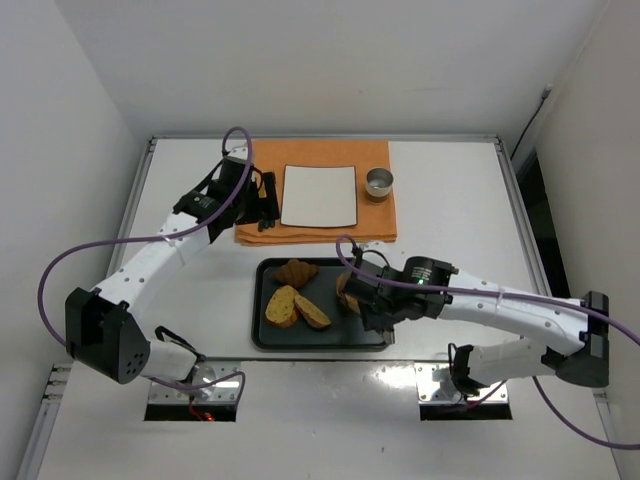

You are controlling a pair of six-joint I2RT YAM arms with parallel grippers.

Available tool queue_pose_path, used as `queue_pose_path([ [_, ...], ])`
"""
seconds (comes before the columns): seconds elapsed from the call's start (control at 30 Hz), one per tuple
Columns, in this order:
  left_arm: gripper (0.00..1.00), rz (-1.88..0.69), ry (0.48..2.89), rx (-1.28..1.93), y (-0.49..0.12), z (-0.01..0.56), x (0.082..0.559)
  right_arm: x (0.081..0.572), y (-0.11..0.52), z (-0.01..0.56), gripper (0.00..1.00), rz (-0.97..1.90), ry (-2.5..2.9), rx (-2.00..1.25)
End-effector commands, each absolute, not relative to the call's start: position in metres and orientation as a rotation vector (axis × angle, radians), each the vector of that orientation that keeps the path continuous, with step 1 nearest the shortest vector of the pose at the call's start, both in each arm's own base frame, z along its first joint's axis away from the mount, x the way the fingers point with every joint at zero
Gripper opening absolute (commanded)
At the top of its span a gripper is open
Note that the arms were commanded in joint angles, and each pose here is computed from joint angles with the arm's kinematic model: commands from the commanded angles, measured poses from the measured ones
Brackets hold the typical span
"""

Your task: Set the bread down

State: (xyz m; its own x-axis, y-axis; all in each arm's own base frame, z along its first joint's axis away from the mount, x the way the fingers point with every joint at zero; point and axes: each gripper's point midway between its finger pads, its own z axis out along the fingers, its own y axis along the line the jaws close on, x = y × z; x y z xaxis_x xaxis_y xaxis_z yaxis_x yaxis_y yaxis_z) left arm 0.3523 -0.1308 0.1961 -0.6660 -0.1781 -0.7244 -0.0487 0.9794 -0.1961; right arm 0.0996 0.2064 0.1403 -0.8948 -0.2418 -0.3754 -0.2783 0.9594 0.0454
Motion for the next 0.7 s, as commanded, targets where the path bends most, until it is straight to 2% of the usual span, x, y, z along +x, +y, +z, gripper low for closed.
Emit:
queue_pose_path([
  [0.0,1.00,-0.212,2.259,-0.171,-0.127,0.206,0.353,0.144,0.223,0.189,0.27,0.189,2.517,-0.266],
  [0.13,1.00,-0.192,2.269,-0.281,-0.108,0.198,0.362,0.183,0.239,0.217,0.27,0.135,2.355,-0.276],
  [0.27,1.00,-0.199,2.326,-0.434,-0.085,0.180,0.358,0.238,0.257,0.228,0.28,-0.039,2.257,-0.282],
  [0.37,1.00,-0.185,2.328,-0.479,-0.071,0.176,0.359,0.279,0.277,0.246,0.29,0.027,2.192,-0.276],
  [0.67,1.00,-0.213,2.311,-0.506,-0.066,0.180,0.352,0.394,0.306,0.215,0.29,0.058,2.199,-0.232],
])
